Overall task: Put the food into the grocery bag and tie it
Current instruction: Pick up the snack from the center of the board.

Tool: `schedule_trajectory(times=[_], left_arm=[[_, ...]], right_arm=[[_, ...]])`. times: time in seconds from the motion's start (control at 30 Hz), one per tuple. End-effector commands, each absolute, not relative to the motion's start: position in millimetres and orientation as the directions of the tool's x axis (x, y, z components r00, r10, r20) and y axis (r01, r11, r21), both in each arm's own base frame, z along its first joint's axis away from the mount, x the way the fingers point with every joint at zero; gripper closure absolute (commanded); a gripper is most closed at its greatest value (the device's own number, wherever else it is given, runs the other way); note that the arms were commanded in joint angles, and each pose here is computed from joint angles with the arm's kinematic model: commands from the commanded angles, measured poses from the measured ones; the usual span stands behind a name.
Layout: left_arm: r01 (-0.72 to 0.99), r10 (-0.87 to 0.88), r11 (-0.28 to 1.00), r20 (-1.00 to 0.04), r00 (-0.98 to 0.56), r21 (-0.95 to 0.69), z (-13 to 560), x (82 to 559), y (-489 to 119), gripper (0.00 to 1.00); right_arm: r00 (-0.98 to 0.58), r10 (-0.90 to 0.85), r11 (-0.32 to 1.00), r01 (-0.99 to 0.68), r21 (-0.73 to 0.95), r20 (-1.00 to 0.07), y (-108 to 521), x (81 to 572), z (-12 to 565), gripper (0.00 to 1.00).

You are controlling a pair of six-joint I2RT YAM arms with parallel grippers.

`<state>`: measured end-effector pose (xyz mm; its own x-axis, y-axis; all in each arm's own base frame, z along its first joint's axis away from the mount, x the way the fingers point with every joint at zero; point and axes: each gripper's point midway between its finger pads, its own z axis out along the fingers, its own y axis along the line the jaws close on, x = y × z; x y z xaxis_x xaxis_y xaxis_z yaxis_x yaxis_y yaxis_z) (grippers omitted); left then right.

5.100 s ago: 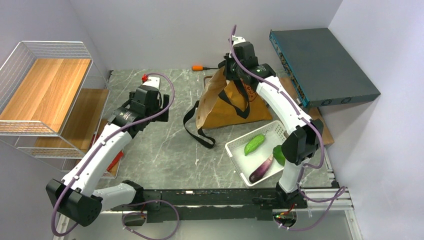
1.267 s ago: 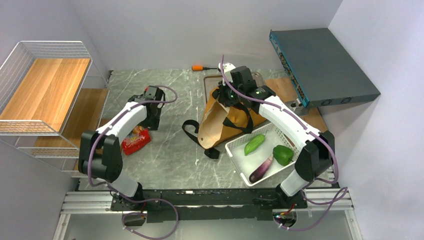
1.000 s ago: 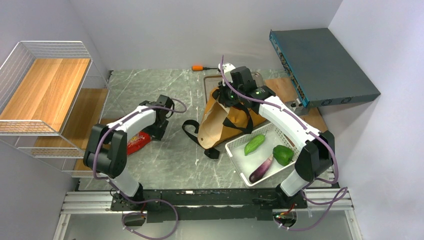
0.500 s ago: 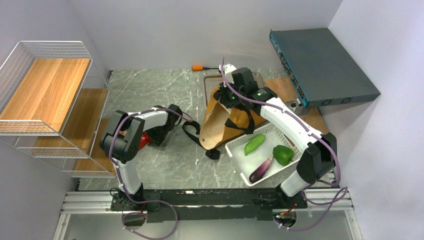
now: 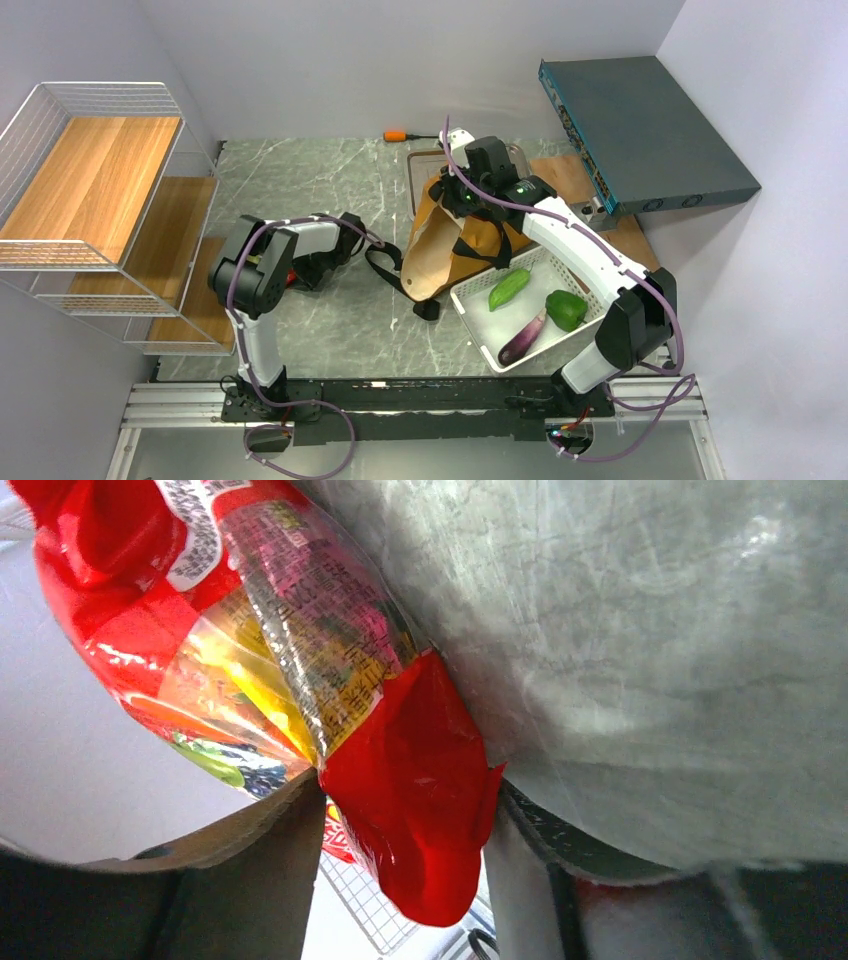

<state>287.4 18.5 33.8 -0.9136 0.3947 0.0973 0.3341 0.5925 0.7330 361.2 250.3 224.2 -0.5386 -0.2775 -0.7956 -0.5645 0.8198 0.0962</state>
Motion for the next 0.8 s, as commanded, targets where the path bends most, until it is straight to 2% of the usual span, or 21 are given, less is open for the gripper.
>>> schedule_trajectory(times=[0.0, 0.07, 0.13, 0.17, 0.4, 0.77], left_arm=[[0.319, 0.372, 0.594, 0.098, -0.923, 0.739, 27.7, 291.7, 23.2, 0.47], [0.309, 0.363, 0.598, 0.093, -0.927, 0.740, 28.9, 292.9, 25.5, 0.70], [0.293, 0.353, 0.604, 0.082, -0.932, 0.741, 31.1, 295.1, 27.3, 0.96], [0.288, 0.349, 0.605, 0.078, -0.934, 0.742, 32.1, 295.7, 27.9, 1.00], [0.262, 0.338, 0.635, 0.044, -0.940, 0.727, 38.3, 297.1, 24.2, 1.00], [0.189, 0.346, 0.679, -0.083, -0.934, 0.709, 80.0, 307.5, 6.6, 1.00]], right_arm=[[-0.492, -0.267, 0.828, -0.557, 0.064, -0.828, 242.2, 362.2, 241.6, 1.00], [-0.490, -0.269, 0.830, -0.555, 0.059, -0.829, 240.8, 361.9, 241.6, 1.00], [-0.491, -0.271, 0.830, -0.554, 0.057, -0.828, 239.8, 361.6, 240.6, 1.00], [-0.491, -0.272, 0.829, -0.556, 0.057, -0.828, 240.4, 361.5, 240.3, 1.00], [-0.494, -0.269, 0.827, -0.558, 0.064, -0.826, 243.4, 363.8, 240.1, 1.00], [-0.505, -0.268, 0.826, -0.558, 0.073, -0.820, 246.4, 366.3, 236.5, 1.00]])
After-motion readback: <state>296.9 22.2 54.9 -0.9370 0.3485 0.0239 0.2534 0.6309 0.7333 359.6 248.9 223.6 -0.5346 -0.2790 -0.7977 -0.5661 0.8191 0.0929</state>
